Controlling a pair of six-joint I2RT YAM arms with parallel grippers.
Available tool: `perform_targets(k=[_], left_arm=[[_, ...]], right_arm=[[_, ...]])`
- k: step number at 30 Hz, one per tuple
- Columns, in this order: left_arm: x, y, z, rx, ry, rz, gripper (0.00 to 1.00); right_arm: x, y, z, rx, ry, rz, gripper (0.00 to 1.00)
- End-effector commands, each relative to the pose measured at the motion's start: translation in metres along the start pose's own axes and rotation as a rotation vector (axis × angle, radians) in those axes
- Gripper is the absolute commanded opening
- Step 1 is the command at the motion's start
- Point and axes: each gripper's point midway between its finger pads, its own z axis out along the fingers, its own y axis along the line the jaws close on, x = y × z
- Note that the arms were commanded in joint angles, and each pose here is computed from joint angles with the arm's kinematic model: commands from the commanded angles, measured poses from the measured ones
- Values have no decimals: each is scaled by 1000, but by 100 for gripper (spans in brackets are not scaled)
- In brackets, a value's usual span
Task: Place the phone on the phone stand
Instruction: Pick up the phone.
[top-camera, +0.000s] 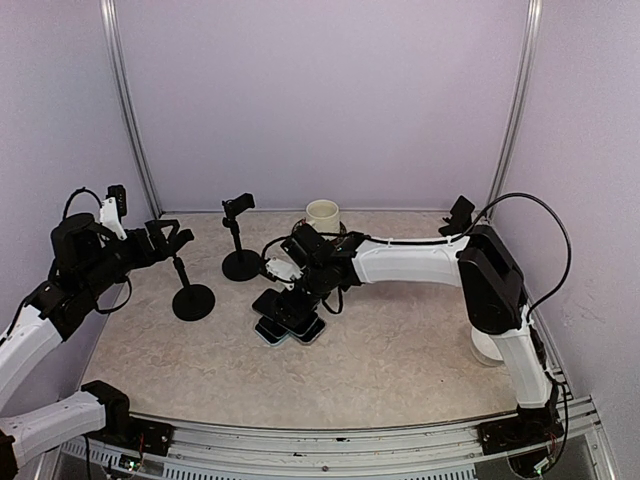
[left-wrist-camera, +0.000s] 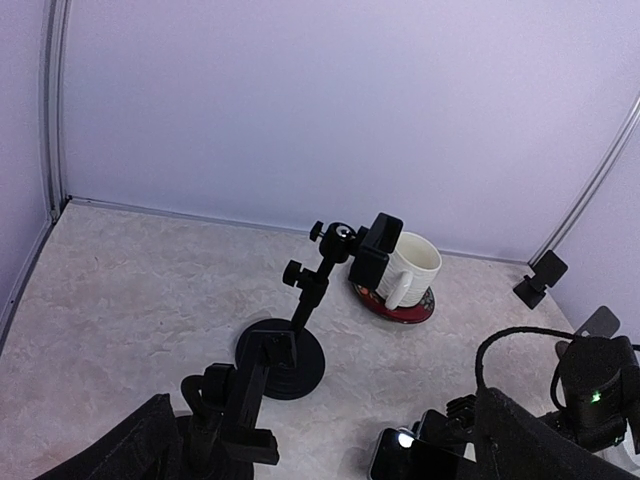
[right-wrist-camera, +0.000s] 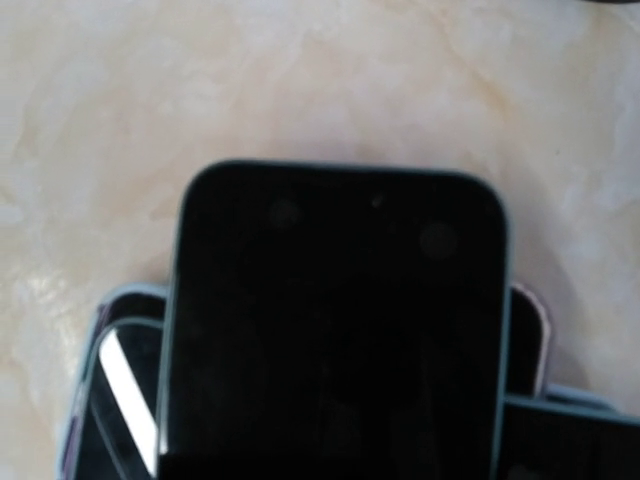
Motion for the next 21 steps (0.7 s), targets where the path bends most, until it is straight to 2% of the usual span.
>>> perform_targets(k=[1, 9, 21], left_arm=[[-2, 0, -1, 9, -5, -4, 99], [-3, -1, -2, 10, -11, -4, 99], [-3, 1, -3, 5, -16, -5, 99]], right_arm=[[11, 9, -3, -26, 100, 11, 81], [33, 4, -2, 9, 230, -1, 83], [50, 6, -14, 11, 288, -12, 85]])
